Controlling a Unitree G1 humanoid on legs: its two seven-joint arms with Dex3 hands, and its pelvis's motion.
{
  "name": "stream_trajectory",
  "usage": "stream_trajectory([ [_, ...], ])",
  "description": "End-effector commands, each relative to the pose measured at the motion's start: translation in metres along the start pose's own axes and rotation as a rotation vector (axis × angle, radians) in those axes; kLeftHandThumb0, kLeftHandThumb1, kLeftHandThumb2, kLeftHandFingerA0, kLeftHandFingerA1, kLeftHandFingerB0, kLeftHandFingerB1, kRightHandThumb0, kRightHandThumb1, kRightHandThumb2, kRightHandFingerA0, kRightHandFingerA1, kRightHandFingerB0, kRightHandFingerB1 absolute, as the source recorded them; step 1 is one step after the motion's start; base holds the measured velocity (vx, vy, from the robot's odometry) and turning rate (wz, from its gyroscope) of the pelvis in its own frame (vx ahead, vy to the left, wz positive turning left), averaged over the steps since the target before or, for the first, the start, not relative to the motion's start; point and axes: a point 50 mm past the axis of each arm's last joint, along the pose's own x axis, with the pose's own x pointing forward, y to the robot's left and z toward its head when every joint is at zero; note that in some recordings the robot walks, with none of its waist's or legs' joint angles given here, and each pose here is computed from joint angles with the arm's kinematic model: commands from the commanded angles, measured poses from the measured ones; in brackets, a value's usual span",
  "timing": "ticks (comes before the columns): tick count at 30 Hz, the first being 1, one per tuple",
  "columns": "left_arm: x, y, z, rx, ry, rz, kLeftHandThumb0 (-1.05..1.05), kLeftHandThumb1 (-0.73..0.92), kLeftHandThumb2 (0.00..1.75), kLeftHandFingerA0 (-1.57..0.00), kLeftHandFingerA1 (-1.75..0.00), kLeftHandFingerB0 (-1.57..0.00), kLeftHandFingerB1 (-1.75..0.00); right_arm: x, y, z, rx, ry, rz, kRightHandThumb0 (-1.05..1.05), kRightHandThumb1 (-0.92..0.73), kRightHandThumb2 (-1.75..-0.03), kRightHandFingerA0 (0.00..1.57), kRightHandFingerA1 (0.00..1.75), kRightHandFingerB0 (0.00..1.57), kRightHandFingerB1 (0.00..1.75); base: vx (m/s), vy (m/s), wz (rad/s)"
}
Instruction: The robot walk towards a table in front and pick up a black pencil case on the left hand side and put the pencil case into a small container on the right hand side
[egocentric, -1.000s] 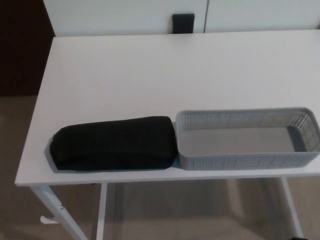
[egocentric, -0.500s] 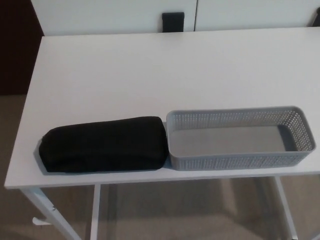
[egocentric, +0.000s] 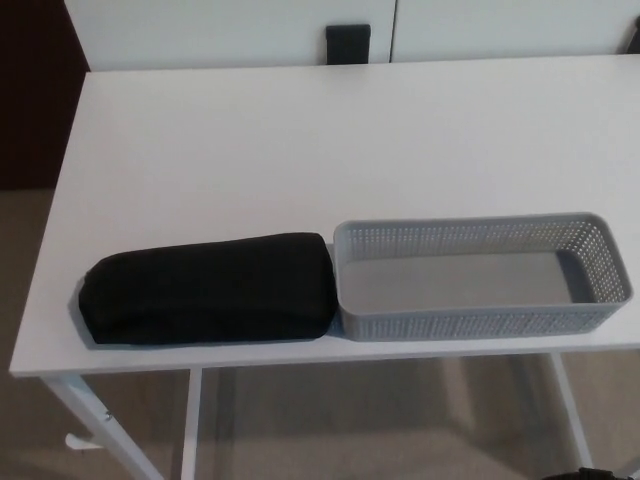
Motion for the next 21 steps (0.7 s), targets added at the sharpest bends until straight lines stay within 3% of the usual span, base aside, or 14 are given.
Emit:
stream_trajectory([
  [1, -0.003, -0.035, 0.18, 0.428, -0.649, -0.078, -0.35, 0.42, 0.58, -0.08, -0.42, -0.05, -0.21, -0.001, -0.011, 0.001, 0.014, 0.022, -0.009, -0.34, -0.66, -0.59, 0.59, 0.42, 0.46, 0.38, 0.0, 0.0, 0.0],
  [3, -0.001, -0.04, 0.183, 0.445, -0.65, -0.106, -0.35, 0.42, 0.58, -0.08, -0.42, -0.05, -0.21, -0.002, -0.011, 0.0, 0.01, 0.026, -0.007, -0.34, -0.66, -0.59, 0.59, 0.42, 0.46, 0.38, 0.0, 0.0, 0.0],
  [4, 0.016, -0.063, 0.193, 0.555, -0.652, -0.238, -0.2, 0.24, 0.78, -0.03, -0.5, 0.0, -0.48, -0.003, -0.01, -0.002, 0.001, 0.035, -0.002, -0.34, -0.66, -0.59, 0.58, 0.42, 0.47, 0.37, 0.0, 0.0, 0.0],
  [5, 0.027, -0.079, 0.198, 0.631, -0.65, -0.317, -0.23, 0.22, 0.78, -0.04, -0.5, 0.0, -0.48, -0.004, -0.009, -0.005, -0.001, 0.041, -0.001, -0.34, -0.66, -0.59, 0.6, 0.43, 0.48, 0.38, 0.0, 0.0, 0.0],
  [9, 0.033, -0.088, 0.201, 0.648, -0.641, -0.346, -0.25, 0.2, 0.78, -0.04, -0.51, 0.0, -0.48, -0.004, -0.008, -0.006, -0.001, 0.042, -0.002, -0.34, -0.65, -0.59, 0.6, 0.43, 0.48, 0.38, 0.0, -0.002, 0.02],
  [11, 0.063, -0.117, 0.205, 0.804, -0.616, -0.436, -0.23, 0.17, 0.76, -0.02, -0.5, 0.0, -0.48, 0.0, -0.006, -0.001, -0.036, 0.042, 0.002, -0.35, -0.66, -0.59, 0.6, 0.42, 0.48, 0.38, 0.0, 0.0, 0.0],
  [13, 0.064, -0.118, 0.206, 0.808, -0.611, -0.433, -0.23, 0.17, 0.76, -0.02, -0.5, 0.0, -0.48, 0.0, -0.006, -0.001, -0.036, 0.042, 0.002, -0.35, -0.66, -0.59, 0.6, 0.42, 0.48, 0.38, 0.0, 0.0, 0.0],
  [14, 0.076, -0.128, 0.202, 0.882, -0.585, -0.459, -0.39, 0.31, 0.69, 0.0, -0.21, -0.06, -0.25, 0.0, -0.006, 0.0, -0.04, 0.035, 0.003, -0.35, -0.66, -0.59, 0.62, 0.44, 0.48, 0.38, 0.0, 0.0, 0.0],
  [15, 0.093, -0.146, 0.194, 1.011, -0.549, -0.507, -0.39, 0.31, 0.69, 0.0, -0.21, -0.06, -0.25, 0.001, -0.007, 0.003, -0.045, 0.023, 0.005, -0.35, -0.66, -0.59, 0.62, 0.44, 0.48, 0.38, 0.0, 0.0, 0.0],
  [21, 0.119, -0.175, 0.17, 1.161, -0.39, -0.651, -0.57, 0.36, 0.74, 0.0, -0.07, 0.0, -0.09, 0.0, -0.009, 0.004, -0.046, 0.016, 0.006, -0.34, -0.67, -0.59, 0.61, 0.43, 0.48, 0.38, 0.0, 0.0, 0.0],
])
